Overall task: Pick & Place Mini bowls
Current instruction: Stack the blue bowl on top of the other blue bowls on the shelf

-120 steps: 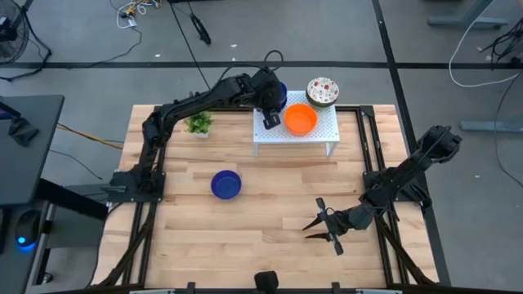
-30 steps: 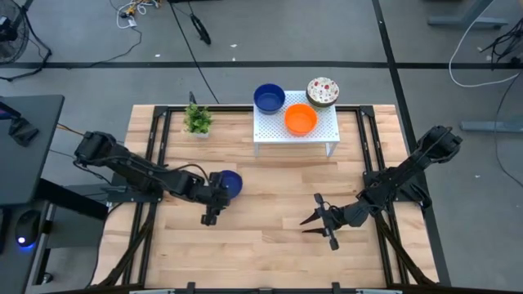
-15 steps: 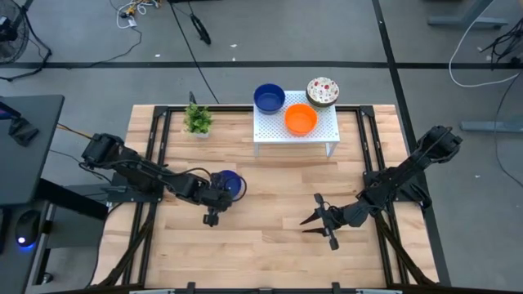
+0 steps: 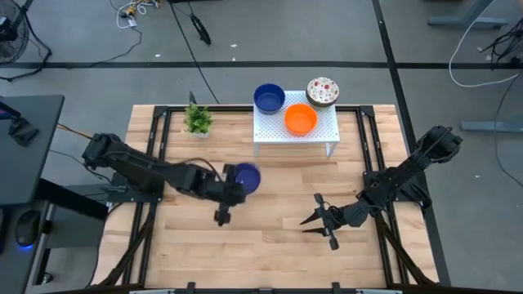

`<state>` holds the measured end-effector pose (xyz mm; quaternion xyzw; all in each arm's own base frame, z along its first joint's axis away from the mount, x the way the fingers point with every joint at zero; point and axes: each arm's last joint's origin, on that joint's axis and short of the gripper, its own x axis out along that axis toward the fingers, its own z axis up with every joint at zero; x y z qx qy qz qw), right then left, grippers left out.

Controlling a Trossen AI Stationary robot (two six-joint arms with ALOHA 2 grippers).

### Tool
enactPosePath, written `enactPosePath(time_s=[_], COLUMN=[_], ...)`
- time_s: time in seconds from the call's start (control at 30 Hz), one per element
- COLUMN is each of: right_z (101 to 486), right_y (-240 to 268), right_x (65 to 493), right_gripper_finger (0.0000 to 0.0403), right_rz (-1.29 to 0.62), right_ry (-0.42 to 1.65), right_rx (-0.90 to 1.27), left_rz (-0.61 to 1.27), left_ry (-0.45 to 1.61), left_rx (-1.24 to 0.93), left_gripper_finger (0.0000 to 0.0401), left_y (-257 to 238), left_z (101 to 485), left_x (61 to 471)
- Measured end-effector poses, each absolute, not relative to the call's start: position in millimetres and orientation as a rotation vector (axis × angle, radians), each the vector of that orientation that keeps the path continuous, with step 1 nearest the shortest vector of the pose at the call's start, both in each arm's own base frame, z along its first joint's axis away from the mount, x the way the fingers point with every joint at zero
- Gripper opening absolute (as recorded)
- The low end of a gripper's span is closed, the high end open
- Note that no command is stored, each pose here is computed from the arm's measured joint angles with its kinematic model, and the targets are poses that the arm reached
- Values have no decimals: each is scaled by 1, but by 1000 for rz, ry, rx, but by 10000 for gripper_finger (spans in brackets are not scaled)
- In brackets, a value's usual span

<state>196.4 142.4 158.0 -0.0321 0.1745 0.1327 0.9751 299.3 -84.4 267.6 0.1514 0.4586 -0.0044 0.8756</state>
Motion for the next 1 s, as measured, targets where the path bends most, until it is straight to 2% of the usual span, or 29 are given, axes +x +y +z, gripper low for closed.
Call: enactPosePath(time_s=[0.17,0.37,0.5,0.67,0.83,1.0], right_z=[158,158,158,157,156,155], right_y=[142,141,139,139,138,138], right_x=[196,197,199,199,198,198], right_gripper_finger=[113,113,113,113,113,113], right_rz=[268,266,254,251,248,245], right_ry=[352,348,350,358,375,389], right_rx=[-65,-77,-77,-76,-71,-62], left_rz=[107,196,200,283,347,381], left_ry=[738,595,548,622,701,771], left_rx=[328,387,410,439,402,375], left_gripper_finger=[5,4,4,4,7,7], left_y=[-56,10,57,113,155,177], left_z=[343,381,383,370,356,347], left_x=[321,357,384,400,395,383])
